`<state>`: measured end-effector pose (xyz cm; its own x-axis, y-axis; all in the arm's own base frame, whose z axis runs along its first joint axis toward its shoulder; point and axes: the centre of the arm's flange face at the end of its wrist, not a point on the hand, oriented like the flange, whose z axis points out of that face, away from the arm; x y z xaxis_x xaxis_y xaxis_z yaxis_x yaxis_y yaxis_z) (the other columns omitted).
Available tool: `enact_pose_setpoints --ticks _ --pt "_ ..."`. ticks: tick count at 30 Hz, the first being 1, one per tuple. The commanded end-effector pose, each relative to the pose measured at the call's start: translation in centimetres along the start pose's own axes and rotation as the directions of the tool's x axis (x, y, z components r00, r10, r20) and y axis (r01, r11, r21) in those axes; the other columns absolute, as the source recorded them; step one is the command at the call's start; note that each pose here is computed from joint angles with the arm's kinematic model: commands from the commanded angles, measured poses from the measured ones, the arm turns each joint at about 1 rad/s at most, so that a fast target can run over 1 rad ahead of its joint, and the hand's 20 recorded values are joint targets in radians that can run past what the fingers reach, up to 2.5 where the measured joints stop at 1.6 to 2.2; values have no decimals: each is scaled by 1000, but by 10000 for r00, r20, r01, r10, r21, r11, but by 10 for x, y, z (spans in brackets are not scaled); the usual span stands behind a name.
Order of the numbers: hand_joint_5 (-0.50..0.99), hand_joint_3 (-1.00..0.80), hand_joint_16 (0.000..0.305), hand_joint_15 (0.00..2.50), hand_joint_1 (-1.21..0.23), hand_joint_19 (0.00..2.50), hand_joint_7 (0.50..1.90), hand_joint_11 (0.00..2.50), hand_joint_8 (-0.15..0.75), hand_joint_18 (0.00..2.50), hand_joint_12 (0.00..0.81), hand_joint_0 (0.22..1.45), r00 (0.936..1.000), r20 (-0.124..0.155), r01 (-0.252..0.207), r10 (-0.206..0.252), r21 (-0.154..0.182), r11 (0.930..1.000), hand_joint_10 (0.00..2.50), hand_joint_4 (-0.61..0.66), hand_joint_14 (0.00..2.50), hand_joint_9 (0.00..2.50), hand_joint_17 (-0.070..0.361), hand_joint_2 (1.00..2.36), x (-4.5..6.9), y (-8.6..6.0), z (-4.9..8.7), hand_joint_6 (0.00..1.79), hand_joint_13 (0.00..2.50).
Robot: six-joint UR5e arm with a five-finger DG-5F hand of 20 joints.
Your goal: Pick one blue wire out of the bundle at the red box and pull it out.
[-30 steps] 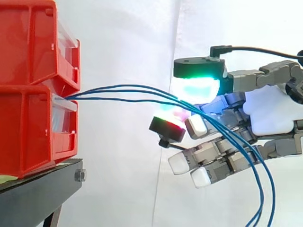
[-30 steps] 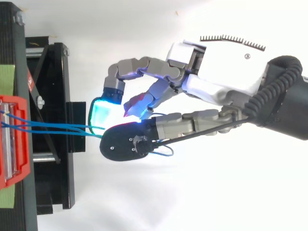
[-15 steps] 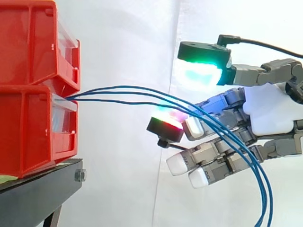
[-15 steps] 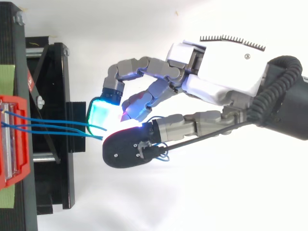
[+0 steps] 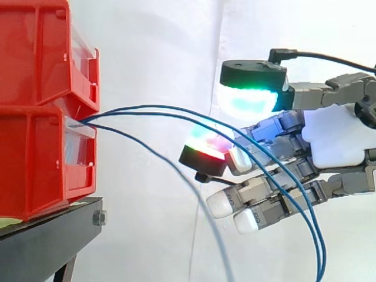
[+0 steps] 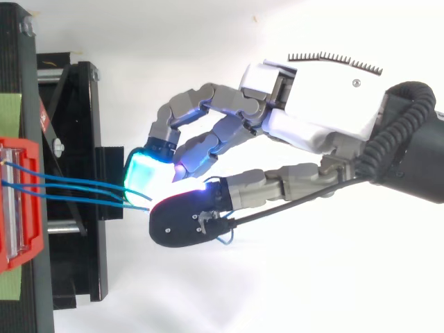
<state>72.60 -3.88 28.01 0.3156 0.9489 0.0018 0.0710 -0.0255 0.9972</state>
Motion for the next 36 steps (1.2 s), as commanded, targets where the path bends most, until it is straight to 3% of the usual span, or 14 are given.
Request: enact_pose_setpoints --ticks 1,7,10,15,23,29,36 --pt "-187 -221 52 381 -777 411 809 687 342 520 435 620 10000 -2 -22 22 4 10000 15 191 12 906 117 1014 0 0 0 839 682" --pt "-181 -275 52 376 -727 429 782 671 338 502 439 604 10000 -2 -7 7 4 10000 12 245 12 903 118 1011 0 0 0 813 677" --pt "-147 -366 51 386 -661 436 915 677 340 470 434 573 10000 -3 -14 14 -9 10000 14 234 12 912 115 1008 0 1 0 740 663" --pt "-120 -500 54 383 -599 435 949 674 358 494 447 519 10000 -19 -51 51 -23 10000 13 261 11 954 122 1000 1 1 0 741 672" --pt "-147 -500 61 391 -770 412 884 689 384 571 480 445 10000 -18 -59 59 -9 10000 10 262 11 951 138 1000 1 0 0 854 704" --pt "-156 -500 63 389 -872 406 863 705 387 610 489 424 9988 -383 -289 290 45 9996 13 274 11 923 142 1000 5 -1 0 879 701" --pt "-158 -500 60 378 -967 388 845 714 380 644 480 448 9930 -839 -821 826 97 9966 13 277 11 904 135 1000 10 0 0 903 694"
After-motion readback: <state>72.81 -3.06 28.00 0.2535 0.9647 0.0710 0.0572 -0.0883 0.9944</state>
